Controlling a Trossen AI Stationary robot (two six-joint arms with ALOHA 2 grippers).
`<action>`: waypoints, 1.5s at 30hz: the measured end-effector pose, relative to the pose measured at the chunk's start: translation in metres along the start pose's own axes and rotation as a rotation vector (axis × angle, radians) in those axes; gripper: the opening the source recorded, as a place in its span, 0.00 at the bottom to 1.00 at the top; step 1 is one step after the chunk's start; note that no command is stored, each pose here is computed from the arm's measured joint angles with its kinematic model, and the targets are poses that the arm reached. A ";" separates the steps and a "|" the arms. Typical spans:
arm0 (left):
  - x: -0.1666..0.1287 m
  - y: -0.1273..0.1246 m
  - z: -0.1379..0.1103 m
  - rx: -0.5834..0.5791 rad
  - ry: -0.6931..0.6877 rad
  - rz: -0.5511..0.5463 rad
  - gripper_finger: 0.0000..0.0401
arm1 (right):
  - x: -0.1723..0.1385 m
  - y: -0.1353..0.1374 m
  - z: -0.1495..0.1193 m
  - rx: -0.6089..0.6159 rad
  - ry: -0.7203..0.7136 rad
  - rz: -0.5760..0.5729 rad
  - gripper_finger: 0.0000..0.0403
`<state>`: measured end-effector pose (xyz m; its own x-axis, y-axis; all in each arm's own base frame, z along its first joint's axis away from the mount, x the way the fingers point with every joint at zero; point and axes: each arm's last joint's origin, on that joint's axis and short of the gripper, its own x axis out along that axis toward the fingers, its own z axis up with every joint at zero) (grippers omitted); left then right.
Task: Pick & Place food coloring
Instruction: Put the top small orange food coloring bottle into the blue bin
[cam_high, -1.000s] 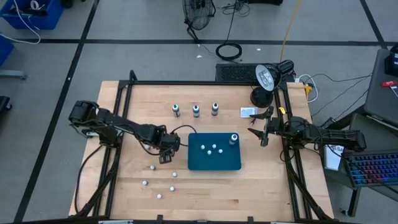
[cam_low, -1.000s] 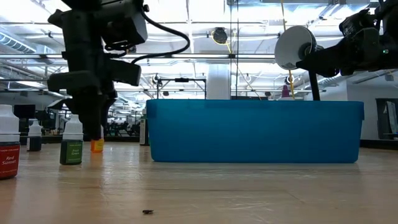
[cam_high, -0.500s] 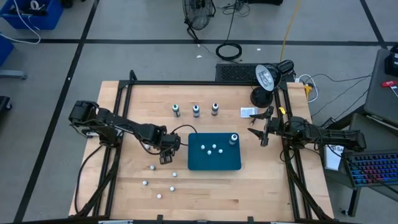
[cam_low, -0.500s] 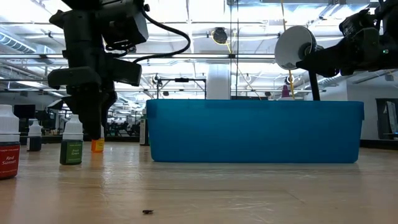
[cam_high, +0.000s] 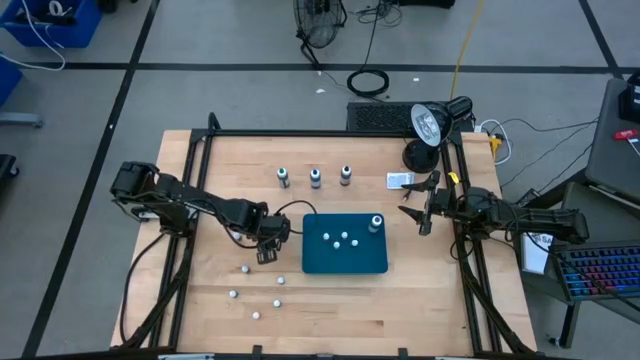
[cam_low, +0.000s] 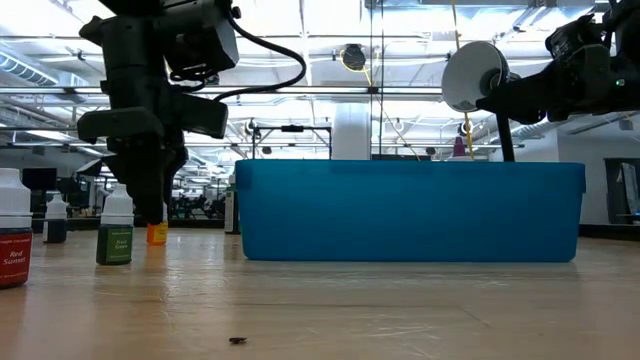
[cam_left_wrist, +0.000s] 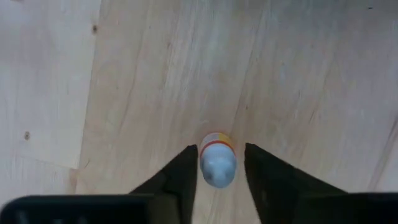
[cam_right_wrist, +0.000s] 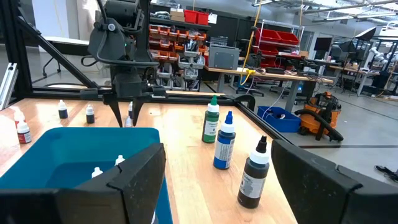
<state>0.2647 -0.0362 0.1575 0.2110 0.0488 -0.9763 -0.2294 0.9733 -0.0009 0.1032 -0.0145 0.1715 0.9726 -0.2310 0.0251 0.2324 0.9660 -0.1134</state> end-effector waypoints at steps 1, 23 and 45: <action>0.000 0.000 0.000 0.000 0.000 0.000 0.28 | 0.000 0.000 0.000 0.000 0.000 0.000 0.69; -0.142 -0.021 0.082 0.211 -0.275 0.052 0.15 | 0.000 0.000 0.000 0.000 0.000 0.000 0.69; -0.004 -0.054 0.144 0.448 0.013 0.031 0.15 | 0.001 0.000 -0.001 -0.001 0.010 0.001 0.69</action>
<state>0.4135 -0.0570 0.1922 0.1975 0.0793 -0.9771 0.1992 0.9727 0.1192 0.1040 -0.0146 0.1707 0.9728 -0.2312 0.0152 0.2314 0.9661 -0.1146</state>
